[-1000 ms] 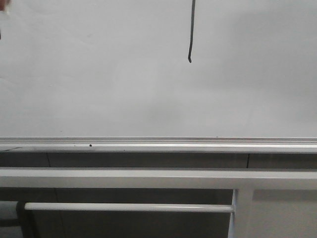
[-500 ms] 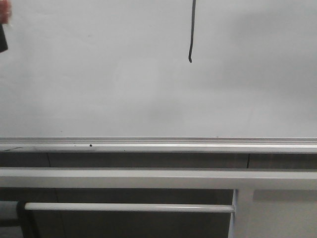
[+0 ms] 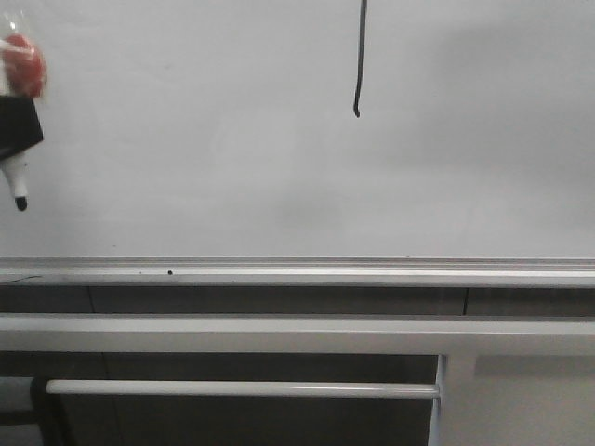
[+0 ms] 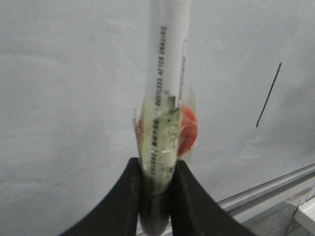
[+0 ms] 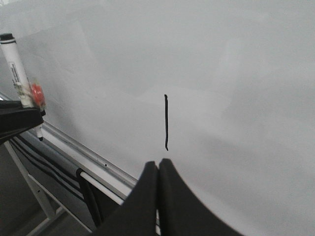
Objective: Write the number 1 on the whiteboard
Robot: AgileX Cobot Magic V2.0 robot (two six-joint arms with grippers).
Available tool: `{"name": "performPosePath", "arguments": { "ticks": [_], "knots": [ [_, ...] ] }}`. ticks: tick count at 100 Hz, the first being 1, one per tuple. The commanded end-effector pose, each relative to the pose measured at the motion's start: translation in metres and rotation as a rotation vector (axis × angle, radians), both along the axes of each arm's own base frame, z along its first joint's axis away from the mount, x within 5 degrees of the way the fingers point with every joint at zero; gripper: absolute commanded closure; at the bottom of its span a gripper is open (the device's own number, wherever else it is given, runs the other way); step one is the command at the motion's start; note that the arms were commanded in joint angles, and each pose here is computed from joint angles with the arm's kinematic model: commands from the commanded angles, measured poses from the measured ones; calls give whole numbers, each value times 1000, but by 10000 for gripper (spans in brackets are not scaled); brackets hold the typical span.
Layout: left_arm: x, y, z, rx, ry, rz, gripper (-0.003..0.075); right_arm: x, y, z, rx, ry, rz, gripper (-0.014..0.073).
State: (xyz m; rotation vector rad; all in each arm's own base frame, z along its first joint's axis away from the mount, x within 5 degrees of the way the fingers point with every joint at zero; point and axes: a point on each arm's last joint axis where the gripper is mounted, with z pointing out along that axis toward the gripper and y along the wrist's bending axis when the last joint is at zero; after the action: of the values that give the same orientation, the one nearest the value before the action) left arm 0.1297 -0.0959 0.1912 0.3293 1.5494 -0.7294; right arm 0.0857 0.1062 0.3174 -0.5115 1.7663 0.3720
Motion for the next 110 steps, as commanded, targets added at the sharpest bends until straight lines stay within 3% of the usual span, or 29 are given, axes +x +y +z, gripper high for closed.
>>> {"name": "performPosePath", "arguments": {
  "ticks": [1,42,83,110],
  "knots": [
    [1,-2,14,-101,-121,7,741,1,0,11,11,-63,12,659],
    [2,-41,3,-55,-118,-88,741,1,0,11,12,-58,12,658],
    [13,-50,14,-66,-167,51,741,1,0,10,11,-54,12,659],
    [21,-57,12,-57,-157,68,741,1,0,10,11,-54,12,659]
  ]
}}
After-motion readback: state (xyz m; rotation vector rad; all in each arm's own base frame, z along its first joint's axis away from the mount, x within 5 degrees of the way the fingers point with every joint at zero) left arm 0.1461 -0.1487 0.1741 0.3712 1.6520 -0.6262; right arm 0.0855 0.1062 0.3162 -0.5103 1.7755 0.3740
